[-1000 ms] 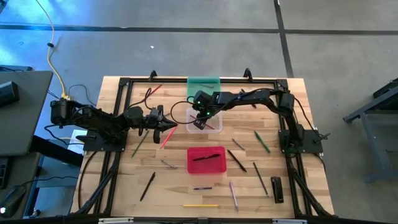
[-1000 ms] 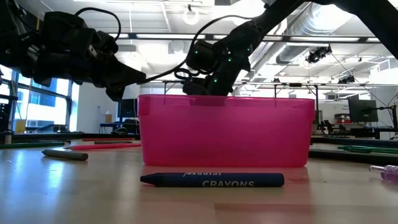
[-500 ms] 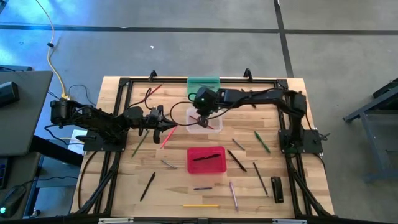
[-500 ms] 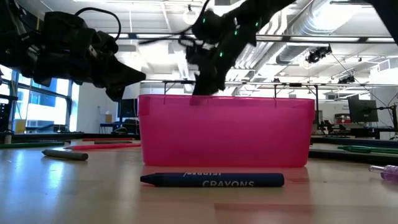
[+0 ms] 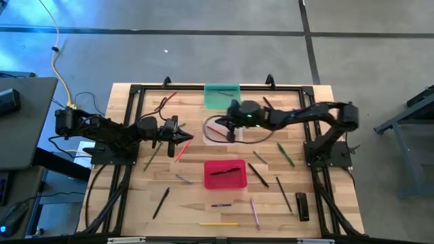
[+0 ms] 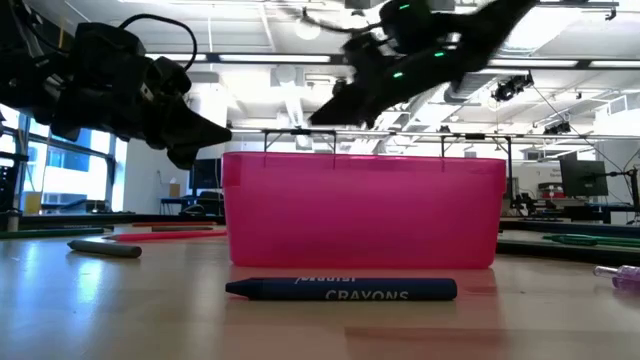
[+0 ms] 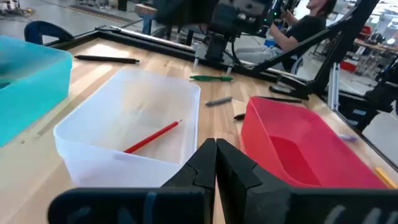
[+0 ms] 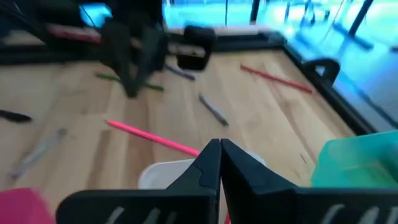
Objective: Sort crayons/erasers/pens/pencils in bins
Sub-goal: Put the left black pen into the red bin
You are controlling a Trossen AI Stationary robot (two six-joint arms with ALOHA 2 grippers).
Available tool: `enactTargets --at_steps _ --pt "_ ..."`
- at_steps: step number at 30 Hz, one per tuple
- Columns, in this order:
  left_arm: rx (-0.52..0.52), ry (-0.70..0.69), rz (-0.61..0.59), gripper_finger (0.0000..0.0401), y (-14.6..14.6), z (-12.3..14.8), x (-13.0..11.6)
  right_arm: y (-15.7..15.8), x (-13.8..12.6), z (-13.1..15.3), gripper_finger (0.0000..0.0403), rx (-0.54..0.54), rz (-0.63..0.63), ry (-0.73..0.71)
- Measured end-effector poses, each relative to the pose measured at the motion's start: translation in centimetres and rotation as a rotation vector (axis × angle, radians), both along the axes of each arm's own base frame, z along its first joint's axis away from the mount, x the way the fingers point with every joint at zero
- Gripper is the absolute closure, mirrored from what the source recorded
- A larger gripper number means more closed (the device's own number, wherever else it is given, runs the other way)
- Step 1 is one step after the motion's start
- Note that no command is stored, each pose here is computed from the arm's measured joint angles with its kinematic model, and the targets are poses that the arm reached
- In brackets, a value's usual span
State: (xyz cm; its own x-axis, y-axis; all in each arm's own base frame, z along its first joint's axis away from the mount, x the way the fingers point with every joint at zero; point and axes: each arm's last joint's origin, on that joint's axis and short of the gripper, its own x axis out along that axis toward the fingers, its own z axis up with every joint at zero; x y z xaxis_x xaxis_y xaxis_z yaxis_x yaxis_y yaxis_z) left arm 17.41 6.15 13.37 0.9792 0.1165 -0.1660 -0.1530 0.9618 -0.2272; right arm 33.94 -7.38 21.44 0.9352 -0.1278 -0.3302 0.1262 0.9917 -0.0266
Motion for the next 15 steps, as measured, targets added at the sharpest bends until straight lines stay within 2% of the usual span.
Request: enactTargets --at_steps 4,9,13,15 --pt "-0.019 0.047 0.003 0.0401 0.1 -0.2 0.3 0.4 -3.7 0.2 0.0403 -0.035 -0.05 -0.117" --pt "-0.091 0.138 0.053 0.0401 0.1 -0.5 0.8 1.1 -8.1 -0.1 0.0403 -0.07 -0.105 -0.23" --pt "-0.145 0.202 0.032 0.0401 -0.4 0.0 1.5 1.7 -10.7 -0.4 0.0403 -0.08 -0.123 -0.265" --pt "-0.156 0.284 0.049 0.0401 -0.8 0.2 1.9 1.9 -11.7 -0.5 0.0403 -0.09 -0.143 -0.277"
